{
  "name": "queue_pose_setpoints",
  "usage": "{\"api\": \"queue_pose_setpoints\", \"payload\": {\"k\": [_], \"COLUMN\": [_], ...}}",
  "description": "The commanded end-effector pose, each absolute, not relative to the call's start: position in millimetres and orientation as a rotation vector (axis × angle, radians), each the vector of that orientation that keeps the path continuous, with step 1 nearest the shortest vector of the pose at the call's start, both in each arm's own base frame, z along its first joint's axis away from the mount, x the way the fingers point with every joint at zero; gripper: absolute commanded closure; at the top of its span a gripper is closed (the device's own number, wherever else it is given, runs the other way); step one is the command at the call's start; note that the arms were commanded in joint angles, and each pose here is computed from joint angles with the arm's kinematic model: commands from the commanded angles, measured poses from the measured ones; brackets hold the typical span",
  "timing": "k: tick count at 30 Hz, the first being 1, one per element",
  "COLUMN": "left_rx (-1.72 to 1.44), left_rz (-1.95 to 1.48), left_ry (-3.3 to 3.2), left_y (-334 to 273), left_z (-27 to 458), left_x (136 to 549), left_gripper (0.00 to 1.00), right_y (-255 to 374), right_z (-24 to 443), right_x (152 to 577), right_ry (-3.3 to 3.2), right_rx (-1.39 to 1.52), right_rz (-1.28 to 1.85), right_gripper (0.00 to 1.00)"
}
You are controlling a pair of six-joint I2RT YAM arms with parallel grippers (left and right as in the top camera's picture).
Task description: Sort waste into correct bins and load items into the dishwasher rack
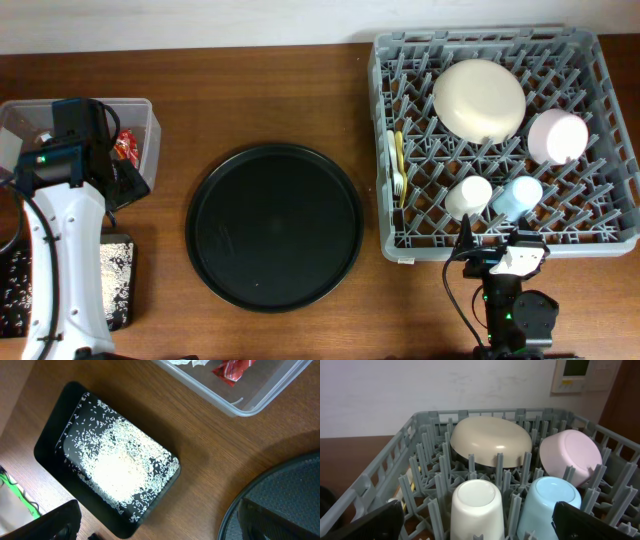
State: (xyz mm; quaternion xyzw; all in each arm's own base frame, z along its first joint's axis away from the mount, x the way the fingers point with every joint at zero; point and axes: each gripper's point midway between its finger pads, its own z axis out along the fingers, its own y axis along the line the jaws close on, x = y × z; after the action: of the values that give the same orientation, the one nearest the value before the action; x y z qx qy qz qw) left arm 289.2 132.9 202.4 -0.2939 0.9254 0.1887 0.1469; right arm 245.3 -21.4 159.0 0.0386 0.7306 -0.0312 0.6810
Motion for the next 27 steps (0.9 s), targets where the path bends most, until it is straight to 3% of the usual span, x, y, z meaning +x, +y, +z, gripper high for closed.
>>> {"api": "queue_pose_setpoints", "payload": {"k": [1, 12, 17, 20, 27], "left_rx": [-0.848, -0.842, -0.834, -0.824, -0.634], "left_rz": [0.548, 0.546, 0.474, 0.426, 0.355], "left_ry": [2.647, 2.645, 2.386, 2.17, 2.059], "left_y": [134, 132, 125, 117, 83], "left_z": [207, 208, 280, 332, 364], "left_x": [289, 289, 256, 214, 183], "left_gripper": [0.01, 0.01, 0.01, 0.0, 0.01], "right_y": [-21, -21, -21, -21, -21], "right_z": [156, 156, 156, 156, 156], "right_x": [245, 245, 245, 245, 245], "right_ry": [1.647, 1.647, 1.647, 1.647, 1.647], "right_rx": [0.077, 0.077, 0.077, 0.077, 0.077], "right_rz": [-0.074, -0.074, -0.074, -0.074, -0.074], "right_gripper": [0.02, 0.02, 0.02, 0.02, 0.02]}}
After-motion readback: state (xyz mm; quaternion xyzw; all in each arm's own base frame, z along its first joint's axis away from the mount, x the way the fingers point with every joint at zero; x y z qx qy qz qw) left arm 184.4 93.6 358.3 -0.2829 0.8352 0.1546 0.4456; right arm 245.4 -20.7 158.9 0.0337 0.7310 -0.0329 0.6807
